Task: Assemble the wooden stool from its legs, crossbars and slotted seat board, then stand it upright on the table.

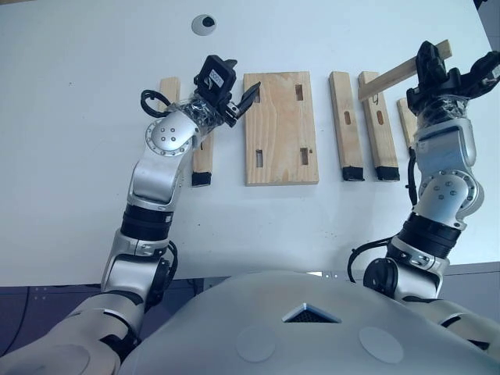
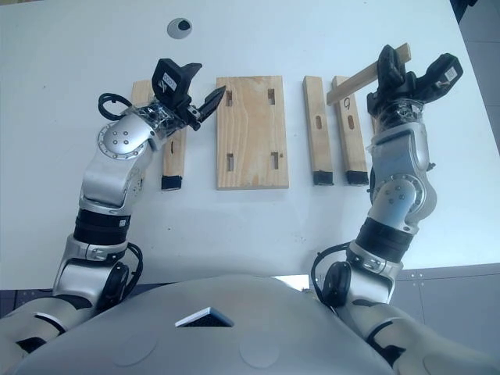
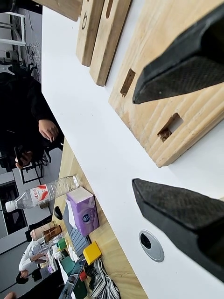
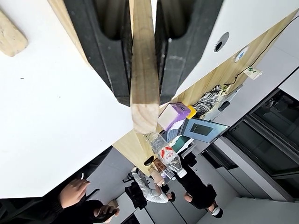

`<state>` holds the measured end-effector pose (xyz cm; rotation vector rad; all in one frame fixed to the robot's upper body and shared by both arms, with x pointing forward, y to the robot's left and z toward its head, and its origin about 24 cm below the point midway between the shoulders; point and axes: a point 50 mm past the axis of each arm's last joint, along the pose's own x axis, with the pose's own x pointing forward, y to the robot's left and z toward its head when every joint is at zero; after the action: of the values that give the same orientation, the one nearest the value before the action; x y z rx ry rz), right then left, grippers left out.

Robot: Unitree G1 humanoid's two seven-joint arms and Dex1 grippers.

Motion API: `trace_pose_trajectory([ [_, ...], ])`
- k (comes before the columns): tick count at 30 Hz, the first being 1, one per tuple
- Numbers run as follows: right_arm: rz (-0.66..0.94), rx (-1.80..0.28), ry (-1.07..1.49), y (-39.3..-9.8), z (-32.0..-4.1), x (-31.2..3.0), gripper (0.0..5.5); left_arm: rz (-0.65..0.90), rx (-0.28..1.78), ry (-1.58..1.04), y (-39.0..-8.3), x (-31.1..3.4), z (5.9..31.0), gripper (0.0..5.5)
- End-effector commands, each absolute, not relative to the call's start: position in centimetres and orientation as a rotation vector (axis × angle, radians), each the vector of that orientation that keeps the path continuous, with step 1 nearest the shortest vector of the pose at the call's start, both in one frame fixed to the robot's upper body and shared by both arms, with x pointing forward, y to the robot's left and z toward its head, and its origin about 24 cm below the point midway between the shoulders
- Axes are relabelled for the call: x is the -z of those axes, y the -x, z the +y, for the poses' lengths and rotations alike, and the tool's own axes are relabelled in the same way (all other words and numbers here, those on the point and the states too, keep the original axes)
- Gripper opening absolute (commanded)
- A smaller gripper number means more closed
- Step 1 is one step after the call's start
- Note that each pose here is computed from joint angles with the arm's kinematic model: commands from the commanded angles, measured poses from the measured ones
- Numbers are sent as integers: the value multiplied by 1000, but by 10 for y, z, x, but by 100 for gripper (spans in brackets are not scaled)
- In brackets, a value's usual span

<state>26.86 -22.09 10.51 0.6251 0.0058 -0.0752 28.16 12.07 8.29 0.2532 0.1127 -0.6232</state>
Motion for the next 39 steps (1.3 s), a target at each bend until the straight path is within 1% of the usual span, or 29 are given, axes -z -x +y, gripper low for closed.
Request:
trace_pose_trajectory([
  [1,6,38,-607,-270,-217,-111,40,110,607,-266,-282,-81,124,293],
  [5,46,33,-614,-266,-211,-100,40,108,598,-271,-283,-81,124,293],
  [12,92,75,-590,-260,-210,-83,40,104,592,-285,-284,-82,126,293],
  [18,99,78,-538,-258,-210,-82,40,104,588,-291,-284,-81,125,293],
  [25,109,62,-545,-260,-206,-81,40,105,582,-290,-284,-80,125,293],
  [30,131,43,-424,-260,-202,-77,40,103,579,-294,-284,-79,124,293],
  [35,184,-7,-248,-256,-191,-67,40,105,574,-294,-282,-77,123,293],
  [39,274,-22,-170,-247,-187,-48,40,106,570,-294,-281,-76,123,293],
])
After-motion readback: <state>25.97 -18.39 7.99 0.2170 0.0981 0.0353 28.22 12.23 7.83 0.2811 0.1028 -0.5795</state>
